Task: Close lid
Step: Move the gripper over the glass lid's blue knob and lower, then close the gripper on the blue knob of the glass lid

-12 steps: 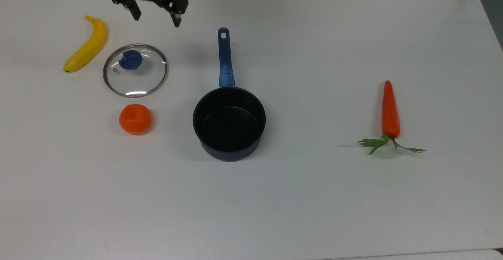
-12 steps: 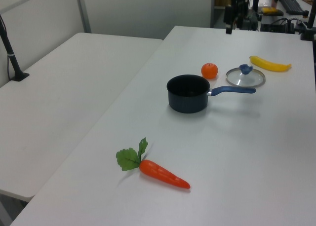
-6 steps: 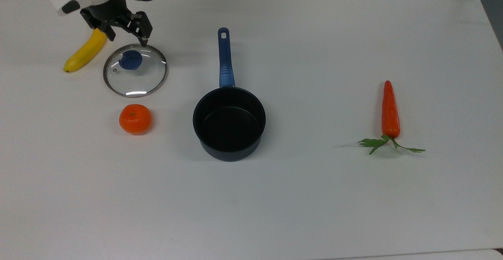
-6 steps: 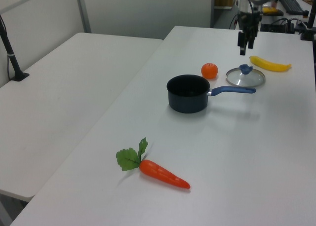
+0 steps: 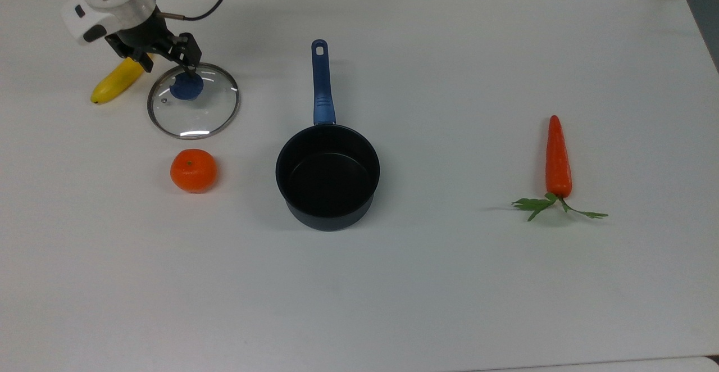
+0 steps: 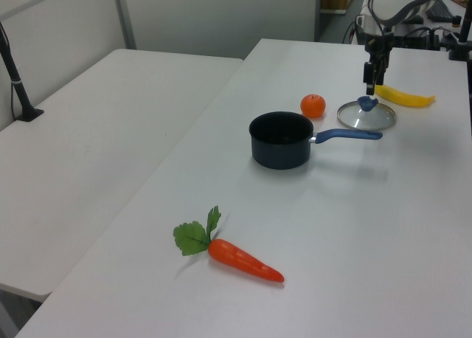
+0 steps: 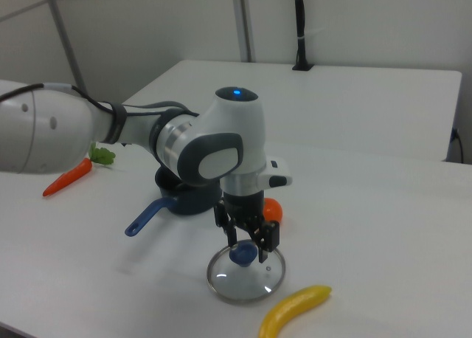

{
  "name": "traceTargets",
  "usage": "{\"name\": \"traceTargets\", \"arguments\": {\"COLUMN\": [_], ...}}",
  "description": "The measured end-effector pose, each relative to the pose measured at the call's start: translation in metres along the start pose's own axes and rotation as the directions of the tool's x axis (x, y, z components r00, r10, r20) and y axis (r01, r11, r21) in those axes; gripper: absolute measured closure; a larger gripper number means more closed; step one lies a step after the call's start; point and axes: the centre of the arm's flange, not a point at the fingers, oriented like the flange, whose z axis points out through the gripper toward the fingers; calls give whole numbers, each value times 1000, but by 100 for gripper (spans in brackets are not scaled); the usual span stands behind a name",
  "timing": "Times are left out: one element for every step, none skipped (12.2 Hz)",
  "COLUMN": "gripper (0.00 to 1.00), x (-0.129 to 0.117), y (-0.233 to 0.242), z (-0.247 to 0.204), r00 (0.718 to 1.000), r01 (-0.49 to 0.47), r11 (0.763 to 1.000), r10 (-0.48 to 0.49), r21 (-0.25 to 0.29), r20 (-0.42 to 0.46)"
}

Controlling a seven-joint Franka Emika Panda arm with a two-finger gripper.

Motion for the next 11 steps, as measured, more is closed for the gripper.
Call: {"name": "traceTargets", "arguments": {"gripper": [18,17,17,17,17,18,18,18,18,18,17], "x": [4,8,9,9,9,10,10,10,11,11,11], "y": [-2,-4,-5,-5,-5,-6,-8,-8,-8,-8,-8], "z": [12,22,26,25,25,25,25,25,24,22,21], "r00": [1000,1000,1000,1000,1000,1000,1000,1000,1000,1000,1000], "r01": [5,9,11,12,12,14,16,17,17,17,17], "r11": [1000,1000,1000,1000,1000,1000,1000,1000,1000,1000,1000], "r10": [-5,-9,-11,-12,-12,-14,-16,-17,-17,-17,-17], "r21": [-2,-5,-6,-6,-6,-6,-6,-6,-7,-7,-8], "r20": [7,7,7,7,7,7,6,6,4,1,-1]}}
